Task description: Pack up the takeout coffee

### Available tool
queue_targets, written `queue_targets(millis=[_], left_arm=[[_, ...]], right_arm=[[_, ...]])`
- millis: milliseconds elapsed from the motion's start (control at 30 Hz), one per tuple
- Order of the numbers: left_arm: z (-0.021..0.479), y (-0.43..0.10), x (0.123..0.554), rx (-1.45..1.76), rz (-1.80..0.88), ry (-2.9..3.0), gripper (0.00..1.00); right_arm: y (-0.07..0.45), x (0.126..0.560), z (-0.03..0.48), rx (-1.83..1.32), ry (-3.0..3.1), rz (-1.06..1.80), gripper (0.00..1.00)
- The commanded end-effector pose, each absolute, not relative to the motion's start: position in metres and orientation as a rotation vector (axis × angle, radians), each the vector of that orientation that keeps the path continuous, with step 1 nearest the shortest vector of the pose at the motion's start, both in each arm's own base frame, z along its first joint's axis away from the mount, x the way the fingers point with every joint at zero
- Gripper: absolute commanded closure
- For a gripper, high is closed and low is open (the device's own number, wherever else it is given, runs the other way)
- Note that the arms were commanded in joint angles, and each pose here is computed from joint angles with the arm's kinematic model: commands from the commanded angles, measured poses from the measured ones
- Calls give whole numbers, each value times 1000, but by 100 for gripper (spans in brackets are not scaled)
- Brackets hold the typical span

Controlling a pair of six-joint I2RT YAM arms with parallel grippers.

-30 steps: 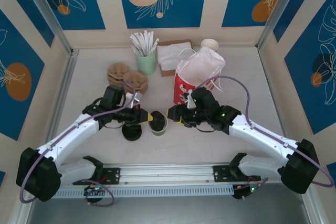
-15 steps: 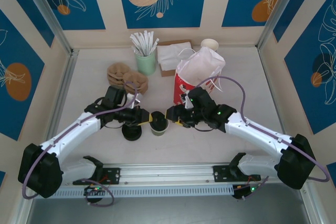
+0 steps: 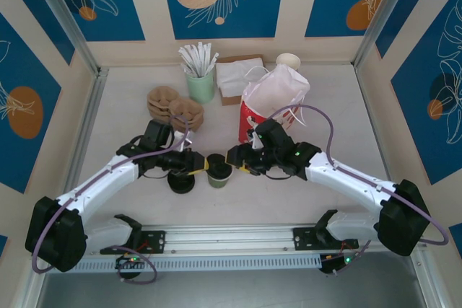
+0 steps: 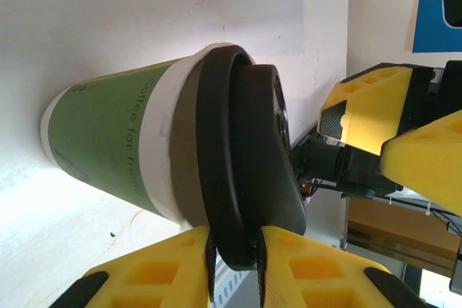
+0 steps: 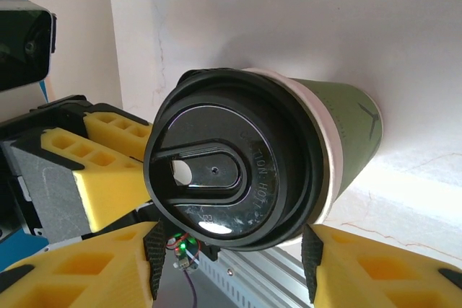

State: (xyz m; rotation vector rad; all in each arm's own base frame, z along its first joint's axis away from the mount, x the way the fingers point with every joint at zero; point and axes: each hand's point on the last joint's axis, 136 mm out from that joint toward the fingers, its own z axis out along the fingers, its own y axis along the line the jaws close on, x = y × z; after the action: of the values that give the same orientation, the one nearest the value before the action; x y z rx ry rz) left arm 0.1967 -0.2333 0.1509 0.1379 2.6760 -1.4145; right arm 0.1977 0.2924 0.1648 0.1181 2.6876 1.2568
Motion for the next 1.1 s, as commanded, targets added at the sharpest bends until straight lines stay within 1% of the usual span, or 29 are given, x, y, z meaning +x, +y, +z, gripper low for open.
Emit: queue_targets(millis=[0, 300, 667, 700, 767, 1067], left_arm=[[147, -228, 190, 137, -1431, 2684, 76], [136, -226, 184, 116, -1440, 2697, 76], [136, -225, 184, 122, -1433, 2694, 70], [136, -225, 184, 126, -1427, 2695, 68], [141, -224, 184, 143, -1403, 2699, 60], [162, -224, 183, 218, -1406, 2649, 39]], right_arm=[[301, 202, 177, 65, 2652, 1272, 44], [307, 202, 176, 52, 2666, 1259, 43], [305, 201, 178, 43, 2672, 1215, 43], [305, 201, 178, 40, 2672, 1208, 43], [304, 200, 177, 32, 2679, 1185, 43], [304, 196, 174, -4, 2700, 1099, 43]])
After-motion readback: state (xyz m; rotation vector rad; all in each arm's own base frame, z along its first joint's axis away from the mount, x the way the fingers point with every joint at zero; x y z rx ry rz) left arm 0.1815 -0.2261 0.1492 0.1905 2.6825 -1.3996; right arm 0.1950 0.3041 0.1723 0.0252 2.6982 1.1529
